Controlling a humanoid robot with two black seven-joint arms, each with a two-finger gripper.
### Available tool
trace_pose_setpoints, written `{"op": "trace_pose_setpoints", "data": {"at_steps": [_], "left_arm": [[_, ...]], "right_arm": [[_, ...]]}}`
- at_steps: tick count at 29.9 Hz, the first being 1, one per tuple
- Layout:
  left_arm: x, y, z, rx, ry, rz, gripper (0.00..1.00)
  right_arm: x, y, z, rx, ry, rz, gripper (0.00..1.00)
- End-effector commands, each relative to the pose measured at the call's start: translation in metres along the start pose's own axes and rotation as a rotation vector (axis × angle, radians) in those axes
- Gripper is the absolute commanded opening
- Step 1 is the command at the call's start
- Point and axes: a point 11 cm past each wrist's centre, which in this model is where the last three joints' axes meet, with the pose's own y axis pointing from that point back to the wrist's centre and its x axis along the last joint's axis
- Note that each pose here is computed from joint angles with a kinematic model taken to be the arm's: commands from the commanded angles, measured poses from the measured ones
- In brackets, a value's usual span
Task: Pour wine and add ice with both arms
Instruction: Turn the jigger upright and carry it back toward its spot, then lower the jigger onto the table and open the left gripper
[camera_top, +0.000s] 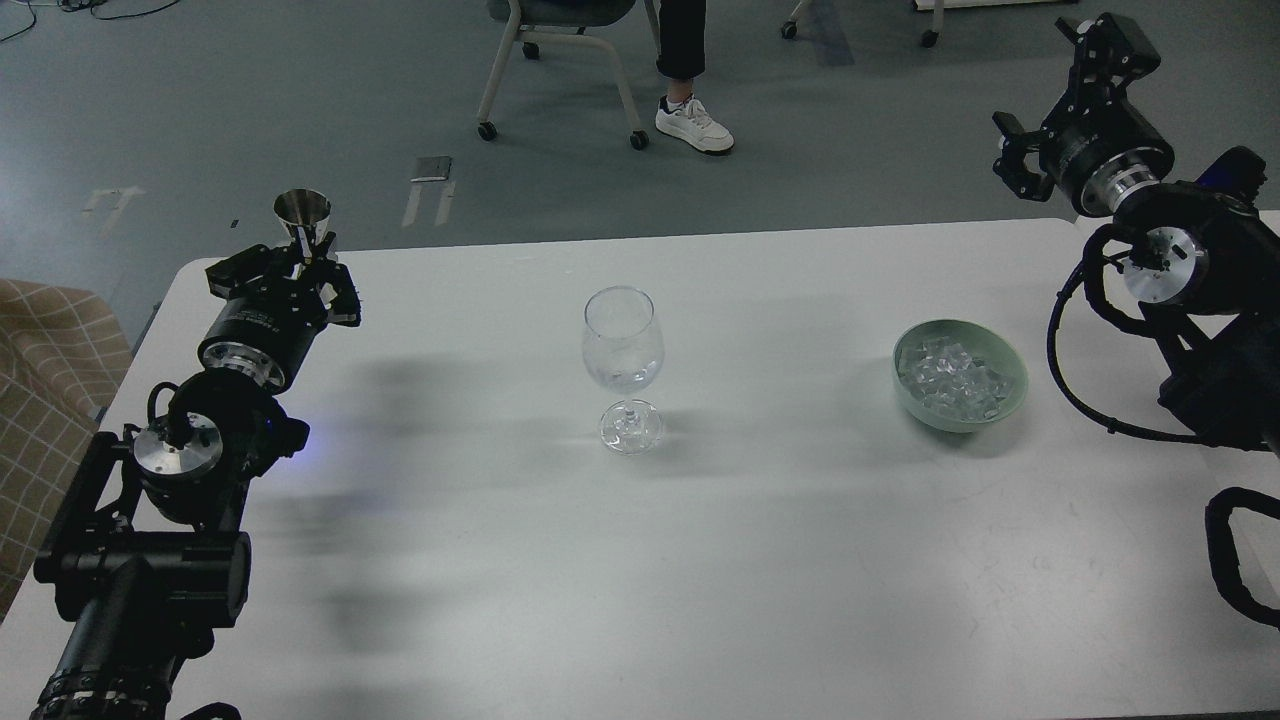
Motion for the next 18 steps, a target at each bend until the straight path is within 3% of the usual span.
{"op": "trace_pose_setpoints", "data": {"at_steps": [1, 8, 18], "left_arm": [[0.022, 0.001, 0.002, -0.031, 0.018, 0.016, 0.0], [0.059, 0.004, 0.005, -0.052, 0.031, 0.052, 0.0], [0.067, 0.003, 0.004, -0.052, 0.032, 0.101, 0.0]], "right_arm": [[0.0, 0.0, 0.001, -0.003, 0.003, 0.001, 1.0], [0.003, 0.003, 0.006, -0.011, 0.001, 0.008, 1.0], [0.001, 0.002, 0.01, -0.017, -0.001, 0.008, 1.0]]}}
